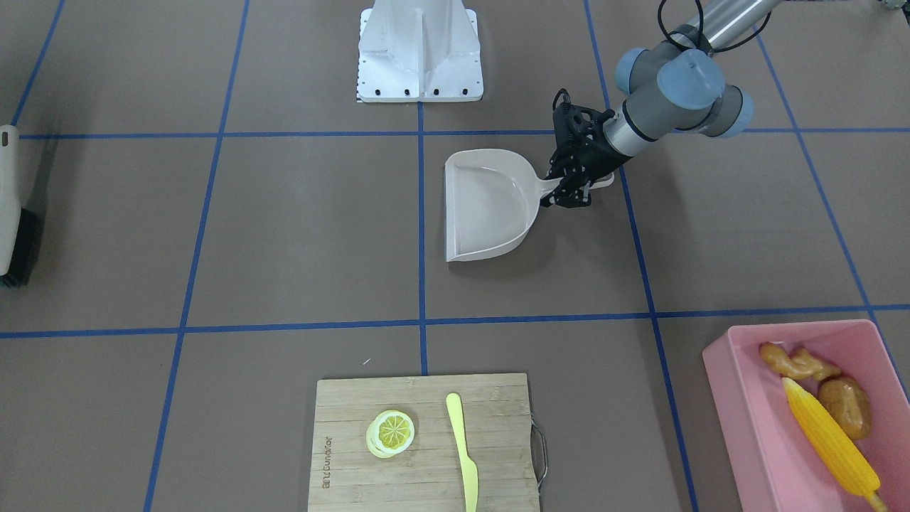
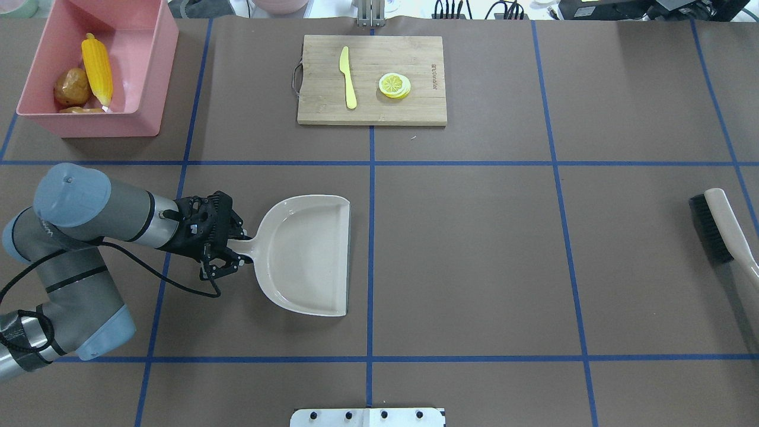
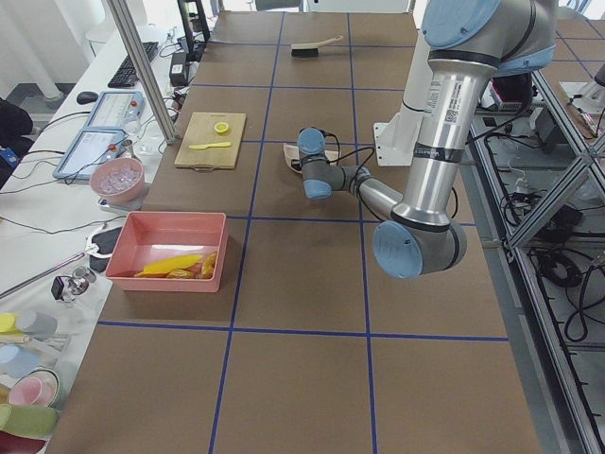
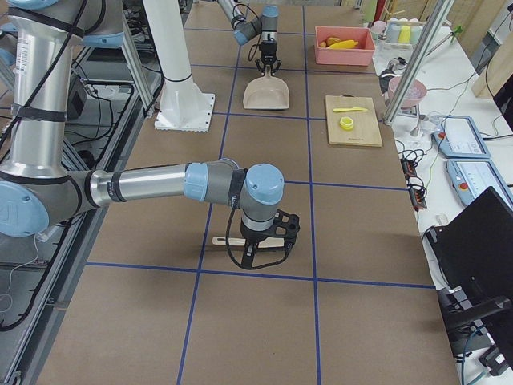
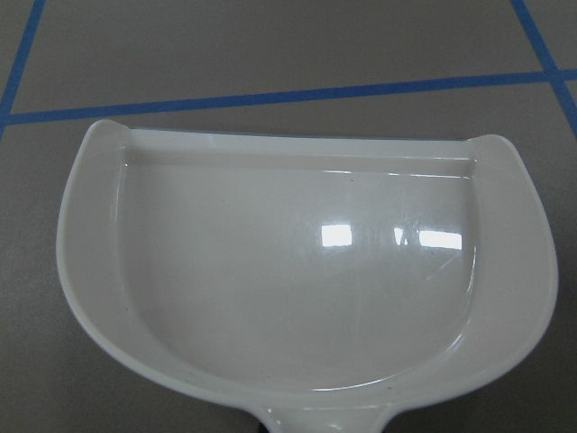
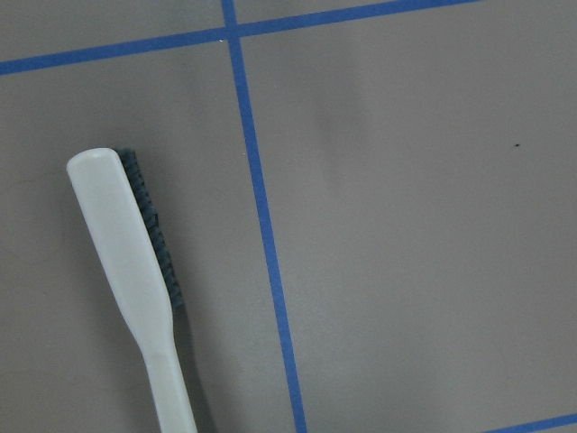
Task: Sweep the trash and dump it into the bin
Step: 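Carry the empty dustpan back and lower it onto the table with the left gripper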
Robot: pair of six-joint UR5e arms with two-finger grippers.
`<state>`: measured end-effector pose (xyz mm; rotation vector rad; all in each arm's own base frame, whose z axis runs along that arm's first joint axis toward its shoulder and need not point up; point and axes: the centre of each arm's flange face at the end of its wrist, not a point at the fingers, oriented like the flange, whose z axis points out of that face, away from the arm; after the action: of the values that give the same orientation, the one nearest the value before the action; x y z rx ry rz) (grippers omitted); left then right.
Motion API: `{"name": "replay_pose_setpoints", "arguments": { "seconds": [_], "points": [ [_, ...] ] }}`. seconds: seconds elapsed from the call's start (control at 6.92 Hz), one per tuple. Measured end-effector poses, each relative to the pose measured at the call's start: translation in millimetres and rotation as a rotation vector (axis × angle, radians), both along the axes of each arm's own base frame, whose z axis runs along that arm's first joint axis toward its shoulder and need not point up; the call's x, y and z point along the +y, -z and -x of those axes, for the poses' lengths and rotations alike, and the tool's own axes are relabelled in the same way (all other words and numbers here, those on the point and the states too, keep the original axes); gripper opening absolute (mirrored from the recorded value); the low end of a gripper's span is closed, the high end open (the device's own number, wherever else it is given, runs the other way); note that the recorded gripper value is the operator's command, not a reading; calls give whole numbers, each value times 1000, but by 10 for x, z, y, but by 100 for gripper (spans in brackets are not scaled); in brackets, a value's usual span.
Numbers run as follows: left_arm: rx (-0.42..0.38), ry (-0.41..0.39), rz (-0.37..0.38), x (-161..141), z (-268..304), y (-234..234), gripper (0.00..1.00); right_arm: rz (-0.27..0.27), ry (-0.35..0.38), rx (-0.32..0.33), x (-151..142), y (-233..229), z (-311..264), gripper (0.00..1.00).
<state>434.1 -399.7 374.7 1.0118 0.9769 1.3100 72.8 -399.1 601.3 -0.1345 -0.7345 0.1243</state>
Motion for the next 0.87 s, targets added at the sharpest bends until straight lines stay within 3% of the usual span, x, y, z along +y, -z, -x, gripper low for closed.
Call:
{"name": "replay_pose_setpoints", "arguments": {
  "seconds": [0.29, 0.87],
  "points": [
    [-11, 15, 62, -9, -21, 10, 0, -19, 0, -1, -26, 83, 0, 100],
    [-3, 11, 64, -18, -83, 89, 0, -29, -9, 1, -14, 124, -44, 100]
  ]
}}
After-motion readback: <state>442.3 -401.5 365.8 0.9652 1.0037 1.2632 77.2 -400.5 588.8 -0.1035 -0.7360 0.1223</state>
